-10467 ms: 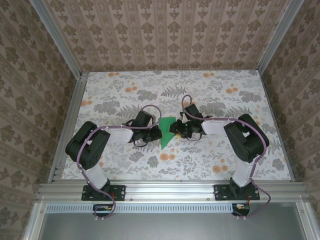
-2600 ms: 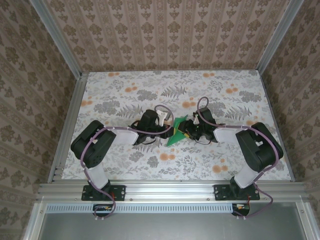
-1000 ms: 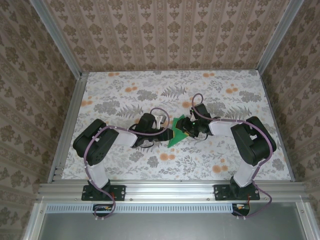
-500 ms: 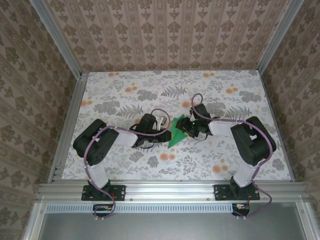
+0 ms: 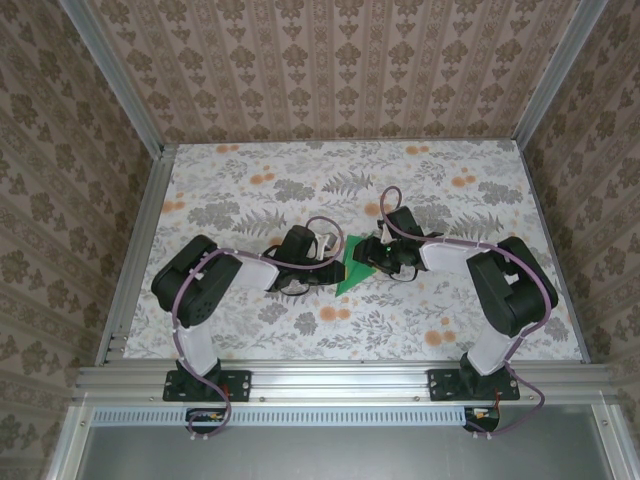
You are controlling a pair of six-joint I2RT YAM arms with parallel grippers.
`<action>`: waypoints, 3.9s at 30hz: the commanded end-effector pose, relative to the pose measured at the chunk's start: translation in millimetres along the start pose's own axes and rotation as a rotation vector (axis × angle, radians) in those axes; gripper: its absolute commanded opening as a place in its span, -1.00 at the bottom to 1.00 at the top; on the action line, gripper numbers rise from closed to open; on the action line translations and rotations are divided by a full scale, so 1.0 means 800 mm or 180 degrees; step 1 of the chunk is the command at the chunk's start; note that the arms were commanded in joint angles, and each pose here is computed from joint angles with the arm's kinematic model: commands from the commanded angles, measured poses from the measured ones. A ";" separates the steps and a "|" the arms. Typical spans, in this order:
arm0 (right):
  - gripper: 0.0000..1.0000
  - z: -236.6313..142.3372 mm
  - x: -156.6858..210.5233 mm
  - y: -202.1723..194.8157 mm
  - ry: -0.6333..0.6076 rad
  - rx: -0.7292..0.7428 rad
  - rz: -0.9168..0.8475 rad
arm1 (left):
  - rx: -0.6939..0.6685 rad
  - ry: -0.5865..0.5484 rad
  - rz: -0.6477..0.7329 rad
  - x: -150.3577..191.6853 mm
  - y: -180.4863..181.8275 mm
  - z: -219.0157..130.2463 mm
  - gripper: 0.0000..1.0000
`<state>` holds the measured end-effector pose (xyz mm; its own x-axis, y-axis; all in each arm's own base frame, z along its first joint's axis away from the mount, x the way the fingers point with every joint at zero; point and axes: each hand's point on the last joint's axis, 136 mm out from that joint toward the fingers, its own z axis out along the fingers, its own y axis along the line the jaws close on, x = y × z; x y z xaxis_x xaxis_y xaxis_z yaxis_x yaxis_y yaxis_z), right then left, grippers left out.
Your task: Fold a paper plane with a square sheet of paper (pick it up from the middle)
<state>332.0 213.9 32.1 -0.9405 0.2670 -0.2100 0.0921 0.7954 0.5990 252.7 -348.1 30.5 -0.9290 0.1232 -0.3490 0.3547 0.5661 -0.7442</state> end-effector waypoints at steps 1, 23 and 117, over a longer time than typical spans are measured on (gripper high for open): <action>0.10 -0.004 0.001 0.003 0.0053 0.0048 -0.0125 | 0.0010 0.0085 -0.0035 0.004 0.000 0.004 -0.77; 0.03 0.013 0.003 0.009 0.0172 0.0010 -0.0186 | 0.0260 -0.0003 -0.0226 -0.004 -0.008 0.008 -0.84; 0.15 0.038 0.043 -0.088 0.0637 0.1739 0.0193 | -0.0144 -0.0003 -0.0161 0.004 0.008 -0.003 -0.84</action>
<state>342.1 224.9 16.4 -0.9625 0.2443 -0.1182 0.1896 0.9169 0.3512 250.4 -342.0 35.4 -0.9468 0.0708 -0.3140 0.2946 0.5835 -0.7568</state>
